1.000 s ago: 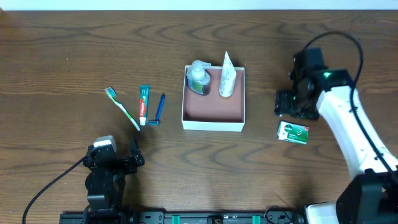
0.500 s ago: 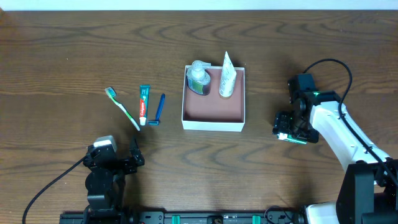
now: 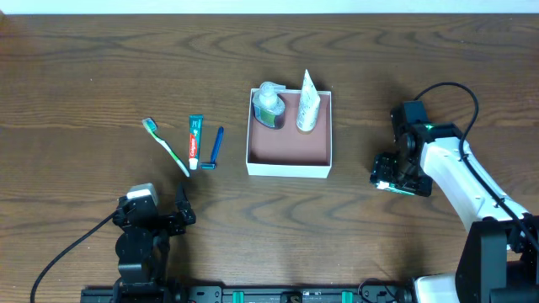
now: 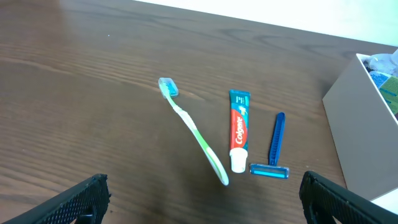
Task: Pack container
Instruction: 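Move the right gripper to the green Dettol soap bar and grasp it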
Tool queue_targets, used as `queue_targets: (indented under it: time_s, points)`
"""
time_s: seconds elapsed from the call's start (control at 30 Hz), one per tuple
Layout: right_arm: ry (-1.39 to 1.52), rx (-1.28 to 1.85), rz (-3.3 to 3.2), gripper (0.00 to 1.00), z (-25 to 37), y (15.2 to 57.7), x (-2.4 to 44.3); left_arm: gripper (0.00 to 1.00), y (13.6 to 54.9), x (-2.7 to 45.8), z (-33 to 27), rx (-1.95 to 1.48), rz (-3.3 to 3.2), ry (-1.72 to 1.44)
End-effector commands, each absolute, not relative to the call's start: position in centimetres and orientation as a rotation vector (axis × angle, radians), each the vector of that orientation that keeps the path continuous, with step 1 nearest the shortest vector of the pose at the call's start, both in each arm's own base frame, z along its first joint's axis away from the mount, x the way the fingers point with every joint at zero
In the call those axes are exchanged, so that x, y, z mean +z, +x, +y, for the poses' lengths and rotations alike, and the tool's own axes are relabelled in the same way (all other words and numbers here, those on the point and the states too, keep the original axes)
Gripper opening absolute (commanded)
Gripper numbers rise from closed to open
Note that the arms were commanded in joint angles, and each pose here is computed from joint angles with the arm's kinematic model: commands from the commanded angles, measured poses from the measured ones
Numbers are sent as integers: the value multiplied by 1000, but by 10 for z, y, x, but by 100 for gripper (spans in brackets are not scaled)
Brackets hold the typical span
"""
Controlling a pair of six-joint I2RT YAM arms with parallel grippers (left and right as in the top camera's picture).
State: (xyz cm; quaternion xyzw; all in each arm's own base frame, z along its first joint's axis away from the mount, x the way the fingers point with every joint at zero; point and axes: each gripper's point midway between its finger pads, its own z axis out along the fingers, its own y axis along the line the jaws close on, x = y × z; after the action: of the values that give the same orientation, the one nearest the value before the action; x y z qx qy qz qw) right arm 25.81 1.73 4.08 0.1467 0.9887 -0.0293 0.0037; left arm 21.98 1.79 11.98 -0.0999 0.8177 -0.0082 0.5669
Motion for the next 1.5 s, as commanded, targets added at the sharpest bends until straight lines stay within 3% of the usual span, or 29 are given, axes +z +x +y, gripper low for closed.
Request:
queue_targets:
  time_s: [0.0, 0.4, 0.57, 0.8, 1.0, 1.47]
  points:
    - [281, -78, 3093, 82, 16, 266, 40, 98, 219, 111, 22, 10, 1938, -238]
    - [-810, -192, 2715, 85, 20, 338, 53, 98, 219, 111, 22, 10, 1938, -238]
    - [-1075, -217, 2681, 87, 16, 328, 48, 98, 219, 111, 22, 10, 1938, -238]
    - [-1110, -204, 2740, 91, 4, 317, 37, 98, 219, 111, 22, 10, 1938, -238]
    - [-1442, -222, 2726, 95, -4, 291, 33, 98, 219, 111, 22, 10, 1938, -238]
    - [-1479, -235, 2753, 98, -13, 283, 27, 98, 219, 111, 22, 10, 1938, -238]
